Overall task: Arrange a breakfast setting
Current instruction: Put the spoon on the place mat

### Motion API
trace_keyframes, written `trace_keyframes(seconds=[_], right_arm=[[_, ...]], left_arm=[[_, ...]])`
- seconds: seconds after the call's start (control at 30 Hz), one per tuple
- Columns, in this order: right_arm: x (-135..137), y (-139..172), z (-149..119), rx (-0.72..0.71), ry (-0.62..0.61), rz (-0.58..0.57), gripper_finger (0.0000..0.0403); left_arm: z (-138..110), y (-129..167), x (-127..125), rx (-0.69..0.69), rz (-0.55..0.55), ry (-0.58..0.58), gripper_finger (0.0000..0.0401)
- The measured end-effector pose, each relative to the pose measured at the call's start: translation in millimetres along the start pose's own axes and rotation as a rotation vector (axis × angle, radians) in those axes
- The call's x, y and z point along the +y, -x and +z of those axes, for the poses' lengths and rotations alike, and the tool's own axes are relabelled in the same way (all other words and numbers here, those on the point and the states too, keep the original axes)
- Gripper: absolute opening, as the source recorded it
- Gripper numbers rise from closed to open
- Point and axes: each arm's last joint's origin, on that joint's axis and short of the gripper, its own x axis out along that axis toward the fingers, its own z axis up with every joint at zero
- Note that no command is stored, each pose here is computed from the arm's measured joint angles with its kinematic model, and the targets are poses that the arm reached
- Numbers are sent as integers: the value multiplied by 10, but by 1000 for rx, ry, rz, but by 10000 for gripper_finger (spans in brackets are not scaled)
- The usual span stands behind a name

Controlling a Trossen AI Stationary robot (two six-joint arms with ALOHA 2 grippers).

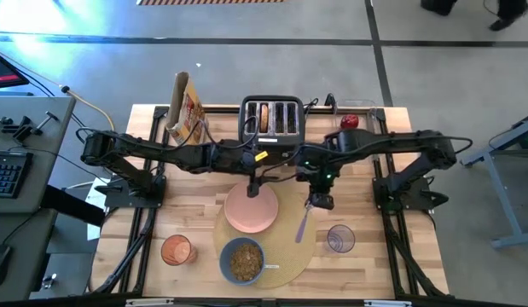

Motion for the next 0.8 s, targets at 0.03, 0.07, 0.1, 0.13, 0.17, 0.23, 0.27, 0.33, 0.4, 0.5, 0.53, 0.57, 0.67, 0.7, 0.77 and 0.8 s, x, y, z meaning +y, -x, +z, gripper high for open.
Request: trace_keyframes(seconds=[0.03,0.07,0.1,0.13,0.17,0.23,0.27,0.33,0.4,0.5,0.53,0.57,0.67,0.7,0.77,0.8], right_arm=[[-5,-27,17,5,10,5,0],[-11,-51,31,10,16,10,0],[-19,-75,43,16,24,11,0],[-27,-102,58,22,31,13,0],[-34,-124,71,26,35,13,0],[-49,-174,99,34,48,18,0],[-56,-198,115,35,54,21,0],[-68,-253,155,34,66,37,0],[-77,-303,192,33,76,58,0],[-96,-377,238,33,77,64,0],[-104,-400,248,38,75,63,0],[-110,-420,257,41,74,63,0],[-123,-476,285,46,77,65,0],[-125,-498,294,48,78,67,0],[-124,-532,320,39,81,72,0],[-120,-550,330,37,81,75,0]], left_arm=[[-24,1,-1,25,-1,2,264],[-51,2,-3,53,-3,1,264],[-76,4,-4,79,-4,0,264],[-97,6,-5,101,-5,3,264],[-119,8,-6,123,-5,11,264],[-154,13,-7,160,-6,21,264],[-161,14,-8,167,-6,24,264],[-159,20,-14,169,-8,25,264],[-154,47,-17,178,-8,33,264],[-157,118,-32,184,-13,39,264],[-151,146,-38,174,-15,38,264],[-150,181,-51,167,-18,41,264],[-183,328,-69,155,-21,49,264],[-196,380,-76,149,-18,48,264],[-234,498,-82,137,-3,55,264],[-255,556,-84,130,9,58,264]])
